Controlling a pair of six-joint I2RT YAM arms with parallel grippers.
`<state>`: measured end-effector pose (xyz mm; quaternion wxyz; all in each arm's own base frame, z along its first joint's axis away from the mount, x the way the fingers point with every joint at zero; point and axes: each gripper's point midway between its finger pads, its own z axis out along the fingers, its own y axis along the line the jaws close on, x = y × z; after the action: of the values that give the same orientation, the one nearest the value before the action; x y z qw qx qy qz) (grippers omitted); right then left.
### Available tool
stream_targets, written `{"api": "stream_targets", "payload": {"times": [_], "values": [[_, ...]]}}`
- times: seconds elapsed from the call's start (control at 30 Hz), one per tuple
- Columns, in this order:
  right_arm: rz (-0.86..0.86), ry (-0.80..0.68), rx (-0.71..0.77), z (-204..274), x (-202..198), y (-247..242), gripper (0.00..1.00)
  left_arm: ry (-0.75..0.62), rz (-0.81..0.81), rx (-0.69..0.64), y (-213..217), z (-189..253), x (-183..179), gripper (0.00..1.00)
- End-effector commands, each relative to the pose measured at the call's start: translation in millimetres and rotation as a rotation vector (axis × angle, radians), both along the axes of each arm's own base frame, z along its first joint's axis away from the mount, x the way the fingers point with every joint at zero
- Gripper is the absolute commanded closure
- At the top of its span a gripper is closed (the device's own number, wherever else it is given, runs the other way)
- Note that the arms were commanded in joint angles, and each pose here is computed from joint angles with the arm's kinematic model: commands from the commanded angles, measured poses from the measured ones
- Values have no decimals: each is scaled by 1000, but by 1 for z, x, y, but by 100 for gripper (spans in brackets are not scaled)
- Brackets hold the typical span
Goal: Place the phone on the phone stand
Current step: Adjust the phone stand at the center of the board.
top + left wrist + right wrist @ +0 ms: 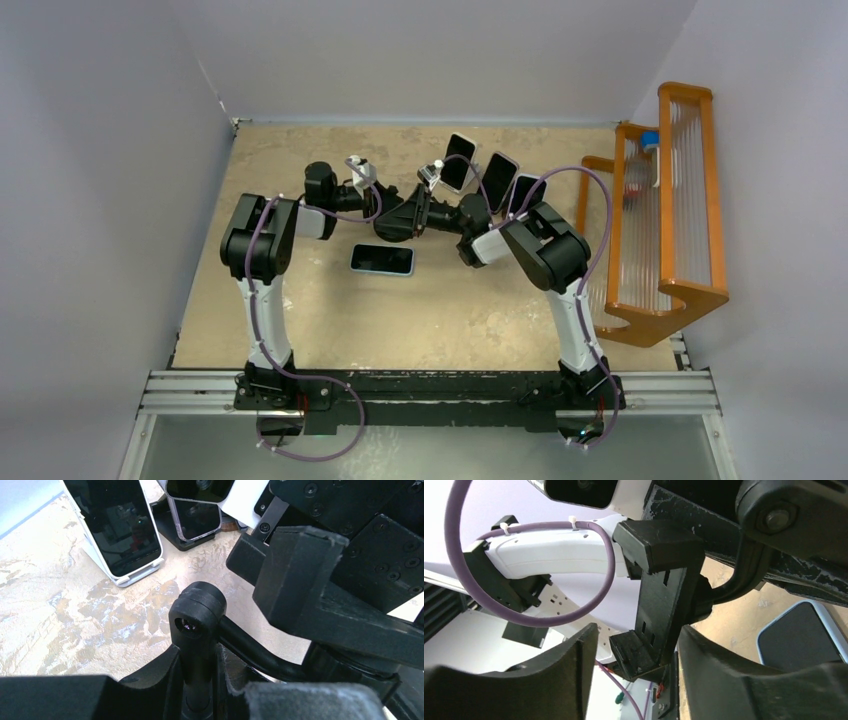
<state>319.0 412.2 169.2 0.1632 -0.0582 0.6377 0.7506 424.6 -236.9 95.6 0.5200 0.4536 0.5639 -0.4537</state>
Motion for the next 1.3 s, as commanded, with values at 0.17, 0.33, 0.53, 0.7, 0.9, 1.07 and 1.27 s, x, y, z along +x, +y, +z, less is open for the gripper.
{"api": "stream_targets", "payload": {"times": [0.17, 0.33, 0.53, 0.7, 0.9, 1.07, 1.27], "values": [[4, -336, 262, 73, -13, -14, 78, 20, -7, 10, 1, -6, 2, 100], [2, -367, 200, 58, -10, -12, 100, 35, -27, 13, 0, -7, 1, 100], [-55, -424, 38, 21, 3, -10, 100, 78, -70, 22, -2, -10, -2, 100], [-120, -484, -102, -8, 21, -9, 100, 137, -96, 22, -2, -8, -4, 100], [-261, -548, -272, -37, 50, -15, 100, 183, -112, 21, -3, -6, -4, 100], [-332, -571, -379, -63, 66, -21, 100, 202, -116, 20, -3, -6, -4, 100], [-404, -626, -534, -89, 76, -22, 100, 212, -122, 19, -3, -6, -4, 100]]}}
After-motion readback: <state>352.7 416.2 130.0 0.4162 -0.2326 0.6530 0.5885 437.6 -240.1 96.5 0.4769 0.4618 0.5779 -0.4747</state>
